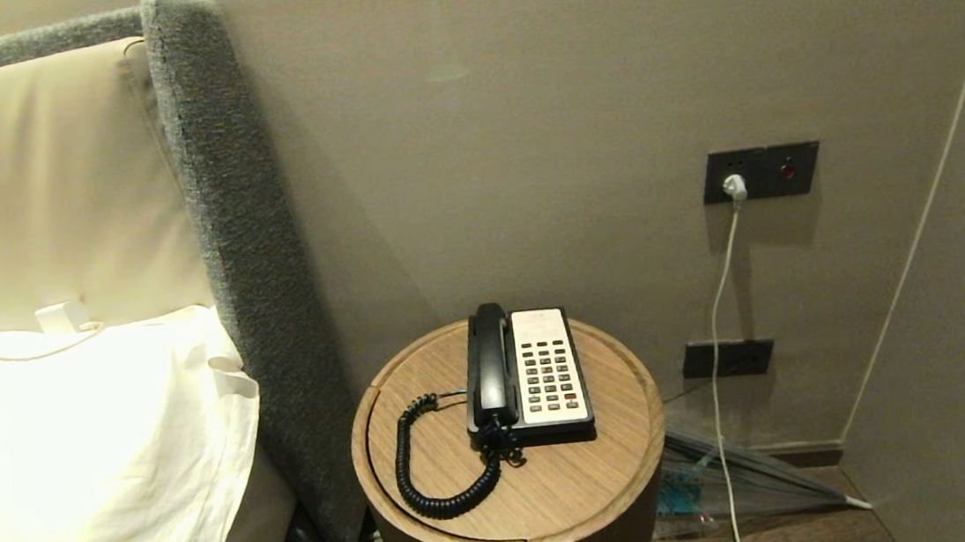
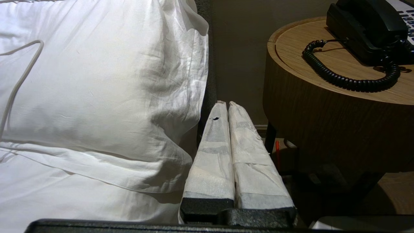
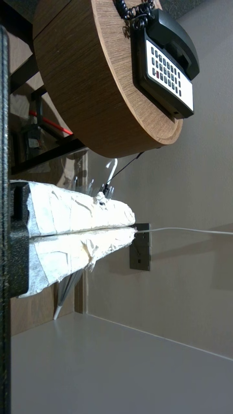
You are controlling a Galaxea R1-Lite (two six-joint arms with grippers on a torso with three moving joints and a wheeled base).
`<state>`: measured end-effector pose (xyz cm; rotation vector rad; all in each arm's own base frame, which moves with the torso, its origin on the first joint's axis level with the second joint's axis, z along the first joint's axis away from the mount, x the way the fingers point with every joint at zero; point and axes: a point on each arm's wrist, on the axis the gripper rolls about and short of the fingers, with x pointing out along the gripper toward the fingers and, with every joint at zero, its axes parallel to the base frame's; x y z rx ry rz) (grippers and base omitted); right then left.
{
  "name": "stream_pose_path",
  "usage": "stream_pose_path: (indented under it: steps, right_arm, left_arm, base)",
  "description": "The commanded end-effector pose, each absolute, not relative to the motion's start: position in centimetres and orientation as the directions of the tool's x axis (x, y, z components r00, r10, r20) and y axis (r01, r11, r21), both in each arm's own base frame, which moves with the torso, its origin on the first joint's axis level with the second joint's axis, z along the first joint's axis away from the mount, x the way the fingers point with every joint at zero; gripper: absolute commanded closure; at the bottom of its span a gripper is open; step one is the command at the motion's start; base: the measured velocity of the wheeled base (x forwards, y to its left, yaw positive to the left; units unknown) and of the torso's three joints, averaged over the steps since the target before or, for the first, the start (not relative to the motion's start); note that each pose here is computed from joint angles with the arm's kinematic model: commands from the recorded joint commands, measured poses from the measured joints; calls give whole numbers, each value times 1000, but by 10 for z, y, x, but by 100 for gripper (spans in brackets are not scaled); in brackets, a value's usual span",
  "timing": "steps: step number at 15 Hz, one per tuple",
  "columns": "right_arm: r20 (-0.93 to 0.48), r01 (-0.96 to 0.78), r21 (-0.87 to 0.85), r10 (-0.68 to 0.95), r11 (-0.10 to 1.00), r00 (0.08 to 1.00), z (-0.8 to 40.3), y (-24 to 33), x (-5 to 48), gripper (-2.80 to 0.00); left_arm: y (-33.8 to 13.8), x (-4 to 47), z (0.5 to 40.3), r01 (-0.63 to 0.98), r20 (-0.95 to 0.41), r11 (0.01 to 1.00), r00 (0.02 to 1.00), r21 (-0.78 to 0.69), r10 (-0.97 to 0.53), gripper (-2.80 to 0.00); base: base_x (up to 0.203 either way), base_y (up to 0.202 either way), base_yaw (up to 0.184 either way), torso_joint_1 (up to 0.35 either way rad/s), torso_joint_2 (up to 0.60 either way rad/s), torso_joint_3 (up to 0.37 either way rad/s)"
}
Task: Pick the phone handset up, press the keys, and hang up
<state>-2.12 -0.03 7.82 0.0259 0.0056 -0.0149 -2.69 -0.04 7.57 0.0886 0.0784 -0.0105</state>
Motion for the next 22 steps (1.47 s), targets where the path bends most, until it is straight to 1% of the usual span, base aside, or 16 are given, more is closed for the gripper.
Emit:
stream_pose_path:
  steps: [1,22]
  right_arm:
    - [-6,14,28,-14,1000,1000,78,0,-21,0]
    - [-8,14,20,-14,1000,1000,78,0,-21,0]
  left_arm:
    - [0,-27,76,13,-78,996,997,88,-6,0]
    - [0,-27,76,12,-78,996,997,89,-5,0]
  base:
    - [0,0,0,0,0,0]
    - [0,0,0,0,0,0]
